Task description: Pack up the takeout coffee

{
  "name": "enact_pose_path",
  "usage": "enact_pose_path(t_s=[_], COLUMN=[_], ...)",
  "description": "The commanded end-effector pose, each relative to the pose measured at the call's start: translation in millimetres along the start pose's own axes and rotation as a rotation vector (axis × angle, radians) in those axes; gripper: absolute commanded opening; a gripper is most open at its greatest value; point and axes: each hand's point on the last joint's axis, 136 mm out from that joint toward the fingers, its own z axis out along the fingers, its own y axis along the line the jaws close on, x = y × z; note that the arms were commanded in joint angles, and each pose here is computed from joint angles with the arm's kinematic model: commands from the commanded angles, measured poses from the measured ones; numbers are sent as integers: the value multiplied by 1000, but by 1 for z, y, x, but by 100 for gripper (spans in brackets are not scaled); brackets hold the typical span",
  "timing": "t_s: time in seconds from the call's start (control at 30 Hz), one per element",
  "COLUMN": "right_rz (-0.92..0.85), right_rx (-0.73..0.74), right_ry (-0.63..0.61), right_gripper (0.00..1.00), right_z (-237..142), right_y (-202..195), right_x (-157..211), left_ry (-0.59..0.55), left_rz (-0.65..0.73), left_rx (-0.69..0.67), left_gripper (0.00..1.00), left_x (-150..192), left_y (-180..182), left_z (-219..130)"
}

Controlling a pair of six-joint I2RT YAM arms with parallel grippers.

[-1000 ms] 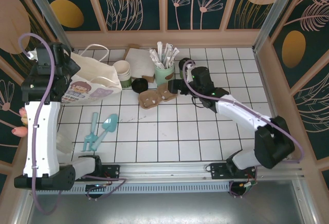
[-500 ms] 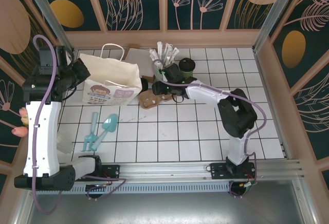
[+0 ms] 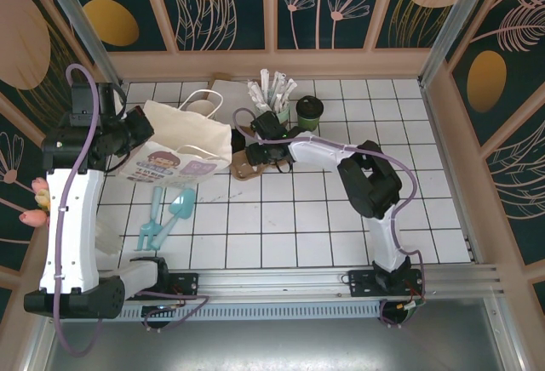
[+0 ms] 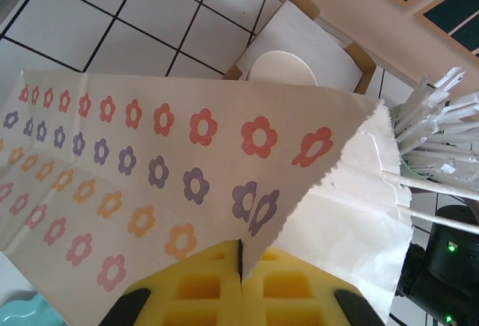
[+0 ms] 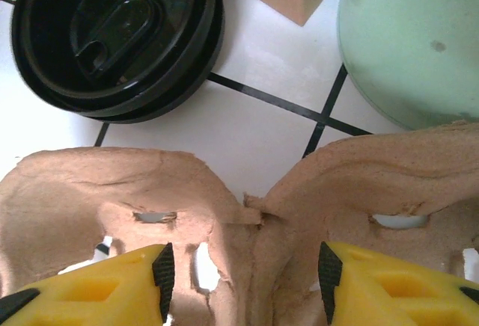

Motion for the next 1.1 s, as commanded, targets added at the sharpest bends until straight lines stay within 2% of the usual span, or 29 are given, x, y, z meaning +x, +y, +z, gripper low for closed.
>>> enact_pose_path(t_s=[0.0, 0.27, 0.47, 0.67, 1.07], right_rz=[-20, -23, -25, -5, 104], right_rx=[40, 60, 91, 109, 198], right_ry=[13, 33, 27, 29, 55], right_gripper=[55, 50, 35, 22, 20], right_z=[4, 9, 2, -19, -64], right_y=[-1, -3, -9, -23, -84], right_x=[1, 9, 8, 18, 61], left_ry=[6, 16, 57, 110, 171], left_rz=[18, 18, 46, 19, -95], left_rx=[16, 27, 153, 195, 389], left_gripper=[0, 0, 0, 0, 0], left_x=[3, 7, 17, 33, 53], left_y=[-1, -1, -21, -23, -65], left_z=[-2, 2, 1, -3, -20])
